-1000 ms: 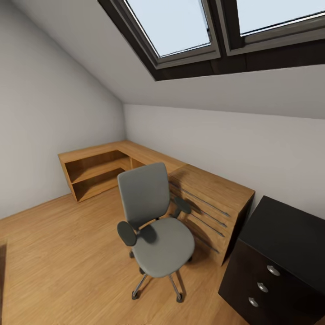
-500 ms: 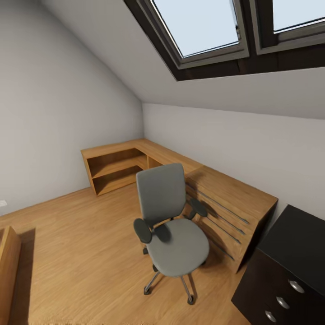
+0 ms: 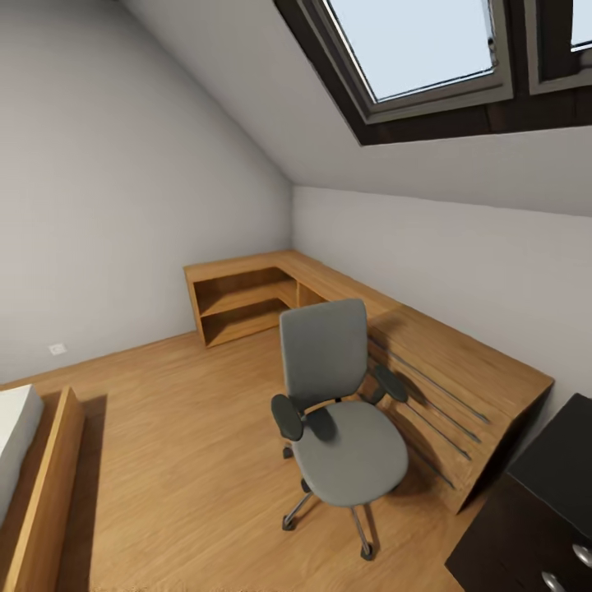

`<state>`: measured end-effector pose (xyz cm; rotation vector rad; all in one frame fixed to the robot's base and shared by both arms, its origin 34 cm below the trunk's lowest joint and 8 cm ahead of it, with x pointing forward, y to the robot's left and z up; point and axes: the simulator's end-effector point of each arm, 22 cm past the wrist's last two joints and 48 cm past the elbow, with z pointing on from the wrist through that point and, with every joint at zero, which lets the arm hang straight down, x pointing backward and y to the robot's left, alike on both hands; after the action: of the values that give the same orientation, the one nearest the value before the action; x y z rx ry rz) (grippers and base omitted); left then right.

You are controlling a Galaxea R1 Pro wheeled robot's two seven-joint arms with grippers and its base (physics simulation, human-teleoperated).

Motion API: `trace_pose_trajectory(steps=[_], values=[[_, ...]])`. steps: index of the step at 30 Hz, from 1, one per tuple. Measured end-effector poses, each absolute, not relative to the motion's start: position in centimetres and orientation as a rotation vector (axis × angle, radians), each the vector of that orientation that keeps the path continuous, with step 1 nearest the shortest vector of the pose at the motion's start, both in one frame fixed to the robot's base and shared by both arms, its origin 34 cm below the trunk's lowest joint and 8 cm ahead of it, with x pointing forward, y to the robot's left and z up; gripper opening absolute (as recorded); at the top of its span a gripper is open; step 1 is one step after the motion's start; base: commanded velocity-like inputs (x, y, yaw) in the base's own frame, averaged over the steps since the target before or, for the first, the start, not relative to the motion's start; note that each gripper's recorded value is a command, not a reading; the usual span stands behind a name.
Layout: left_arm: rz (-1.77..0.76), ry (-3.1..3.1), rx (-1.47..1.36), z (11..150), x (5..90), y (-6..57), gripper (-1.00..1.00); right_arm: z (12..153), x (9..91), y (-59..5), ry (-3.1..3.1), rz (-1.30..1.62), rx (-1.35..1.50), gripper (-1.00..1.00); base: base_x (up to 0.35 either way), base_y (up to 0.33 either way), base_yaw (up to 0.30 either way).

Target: In the bedroom, organize the workspace by keeping the computer under the desk, ensuring the monitor is on the desk, placing the keyboard on the desk next to the monitor, placing the mouse on the desk next to the keyboard, moving the folder from the swivel chair onto the desk next to the mouse, stacking the notebook on top of the folder with the pen on top of the notebook, and positioning the swivel chair next to the desk.

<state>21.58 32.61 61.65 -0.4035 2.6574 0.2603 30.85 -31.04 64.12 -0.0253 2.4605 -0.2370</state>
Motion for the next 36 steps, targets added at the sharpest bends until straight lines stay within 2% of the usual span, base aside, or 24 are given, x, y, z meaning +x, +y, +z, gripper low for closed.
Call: trace_pose_trajectory(steps=[8,21,31,36], values=[[0.167,2.578,-0.417,62.9,26.0,29.8,1.0,65.0,32.4,-26.3,2.43,-0.129,0.002,1.0,0.0,0.0,0.246],[-0.062,2.742,-0.43,63.3,29.0,23.3,1.0,68.2,39.7,-23.8,2.312,-0.07,0.041,1.0,0.0,0.0,0.245],[-0.024,2.835,-0.402,62.7,24.3,23.9,1.0,68.9,38.9,-25.6,2.302,-0.12,0.061,1.0,0.0,0.0,0.25],[0.003,2.747,-0.408,63.2,25.5,24.6,1.0,68.8,38.3,-26.8,2.303,-0.155,0.082,1.0,0.0,0.0,0.263]])
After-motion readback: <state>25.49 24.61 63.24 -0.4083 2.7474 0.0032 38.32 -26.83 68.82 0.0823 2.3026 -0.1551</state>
